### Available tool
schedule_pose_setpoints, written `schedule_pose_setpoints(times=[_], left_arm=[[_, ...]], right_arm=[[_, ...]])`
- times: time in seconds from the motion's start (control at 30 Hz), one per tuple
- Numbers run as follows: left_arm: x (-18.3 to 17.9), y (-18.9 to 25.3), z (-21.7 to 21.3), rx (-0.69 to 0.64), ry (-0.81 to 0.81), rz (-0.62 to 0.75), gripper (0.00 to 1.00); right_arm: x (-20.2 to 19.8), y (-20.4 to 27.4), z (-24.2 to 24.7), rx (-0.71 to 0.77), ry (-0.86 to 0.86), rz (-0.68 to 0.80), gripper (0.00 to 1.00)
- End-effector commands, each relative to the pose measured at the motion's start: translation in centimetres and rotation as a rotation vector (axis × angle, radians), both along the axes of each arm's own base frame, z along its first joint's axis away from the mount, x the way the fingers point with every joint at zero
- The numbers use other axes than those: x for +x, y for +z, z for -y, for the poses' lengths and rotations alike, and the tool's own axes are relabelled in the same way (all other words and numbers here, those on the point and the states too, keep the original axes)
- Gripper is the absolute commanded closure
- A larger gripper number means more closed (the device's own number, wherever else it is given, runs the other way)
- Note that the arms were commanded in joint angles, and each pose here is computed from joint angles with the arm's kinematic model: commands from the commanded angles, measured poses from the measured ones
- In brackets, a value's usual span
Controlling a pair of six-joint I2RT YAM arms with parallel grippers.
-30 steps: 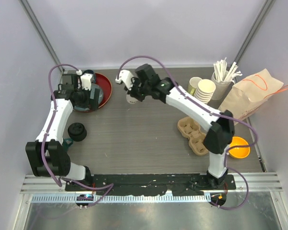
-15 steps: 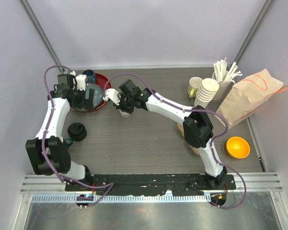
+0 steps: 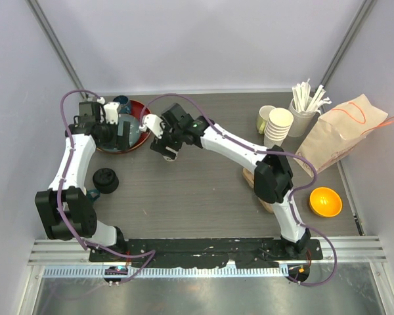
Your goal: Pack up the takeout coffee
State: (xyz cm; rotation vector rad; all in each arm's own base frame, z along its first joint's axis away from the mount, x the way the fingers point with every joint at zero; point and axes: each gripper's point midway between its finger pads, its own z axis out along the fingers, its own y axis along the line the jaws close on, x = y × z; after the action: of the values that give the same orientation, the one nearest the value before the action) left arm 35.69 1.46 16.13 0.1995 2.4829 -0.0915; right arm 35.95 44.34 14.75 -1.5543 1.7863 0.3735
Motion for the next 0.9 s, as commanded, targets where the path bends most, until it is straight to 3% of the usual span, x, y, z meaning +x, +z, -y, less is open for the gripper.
schedule_pose_setpoints(times=[0.0, 0.1, 0.2, 0.3, 0.4, 0.57, 0.77, 0.87], left_arm=[[-0.2, 0.5, 0.9, -0.049, -0.022, 0.009, 0.04], [-0.5, 0.4, 1.4, -0.075, -0.031, -0.002, 0.05], [-0.5, 0.5, 1.8, -0.094, -0.041, -0.002, 0.05], [-0.6, 0.7, 2.0, -0.103, -0.050, 0.002, 0.06], [-0.6, 0.7, 2.2, -0.110, -0.053, 0.001, 0.06], [-0.6, 0.8, 2.4, -0.119, -0.062, 0.005, 0.06], [-1.0, 0.9, 2.4, -0.115, -0.072, 0.007, 0.06], [-1.0, 1.0, 2.4, -0.111, -0.069, 0.012, 0.06]], right_arm=[[0.9, 15.6, 2.8, 0.236, -0.175, 0.198, 0.20], [2.7, 18.5, 9.4, 0.202, -0.448, 0.265, 0.18], [4.1, 19.0, 17.7, 0.167, -0.725, 0.219, 0.23], [4.9, 17.1, 26.1, 0.154, -0.988, 0.113, 0.26], [4.1, 15.6, 32.1, 0.118, -1.138, 0.101, 0.22], [4.4, 13.1, 35.7, 0.083, -1.180, 0.042, 0.21], [5.7, 10.8, 38.7, 0.052, -1.223, -0.033, 0.46], [6.1, 9.6, 38.9, 0.034, -1.216, -0.061, 0.49]])
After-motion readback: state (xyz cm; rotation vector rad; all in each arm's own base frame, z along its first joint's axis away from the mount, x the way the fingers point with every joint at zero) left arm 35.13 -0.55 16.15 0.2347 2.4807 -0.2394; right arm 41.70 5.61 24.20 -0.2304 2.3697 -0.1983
